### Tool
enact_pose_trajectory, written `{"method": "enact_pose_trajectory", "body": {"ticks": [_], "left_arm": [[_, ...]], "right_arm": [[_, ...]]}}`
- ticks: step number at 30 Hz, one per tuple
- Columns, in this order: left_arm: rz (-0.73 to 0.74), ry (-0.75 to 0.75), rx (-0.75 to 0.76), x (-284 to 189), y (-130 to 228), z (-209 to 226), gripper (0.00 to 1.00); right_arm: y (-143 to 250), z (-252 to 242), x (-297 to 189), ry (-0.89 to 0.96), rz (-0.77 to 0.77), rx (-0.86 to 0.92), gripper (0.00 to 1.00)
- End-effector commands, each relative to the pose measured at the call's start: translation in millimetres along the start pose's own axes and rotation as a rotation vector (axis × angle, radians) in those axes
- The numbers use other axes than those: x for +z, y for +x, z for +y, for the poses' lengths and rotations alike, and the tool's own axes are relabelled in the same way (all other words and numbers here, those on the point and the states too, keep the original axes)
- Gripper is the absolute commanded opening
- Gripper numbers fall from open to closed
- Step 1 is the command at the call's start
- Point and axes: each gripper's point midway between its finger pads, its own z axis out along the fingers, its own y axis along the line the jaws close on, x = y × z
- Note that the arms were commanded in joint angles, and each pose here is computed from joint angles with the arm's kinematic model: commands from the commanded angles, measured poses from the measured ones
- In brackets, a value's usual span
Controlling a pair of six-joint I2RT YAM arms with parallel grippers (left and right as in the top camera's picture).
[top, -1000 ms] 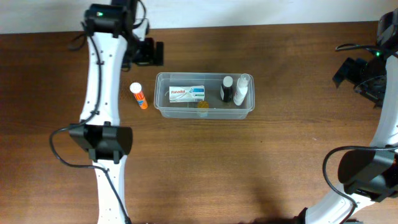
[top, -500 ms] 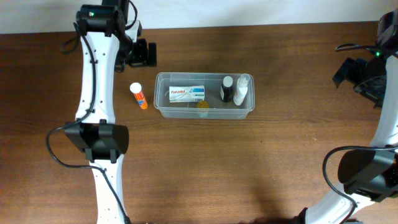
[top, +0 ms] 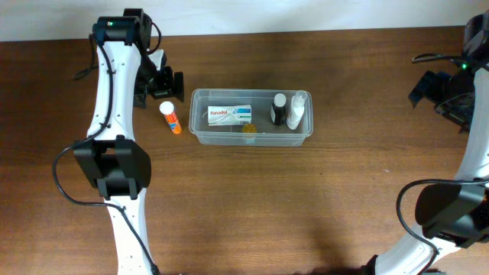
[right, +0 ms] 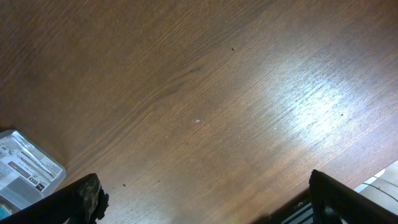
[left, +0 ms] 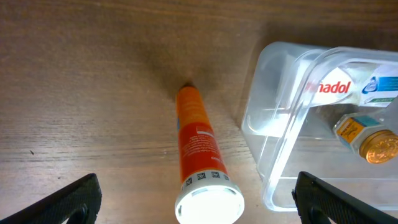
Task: Pack container
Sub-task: 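Release the jar and move the left gripper up over the orange tube, then lower the left gripper around the orange tube and close on it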
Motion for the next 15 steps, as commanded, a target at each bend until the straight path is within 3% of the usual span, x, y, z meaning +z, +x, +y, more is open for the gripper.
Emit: {"method": "enact_pose_trajectory", "body": {"ticks": [1,15], "left_arm": [[0.025,0.009,0.016,3.9,5.4,-2.2,1.00],[0.046,0.036,0.013,8.0,8.8,-6.4,0.99]], "right_arm": [[-0.3,0.2,1.5,-0.001,0.003,-0.006,0.99],[-0.3,0.2,1.5,-0.001,0.003,-0.006,0.98]]}}
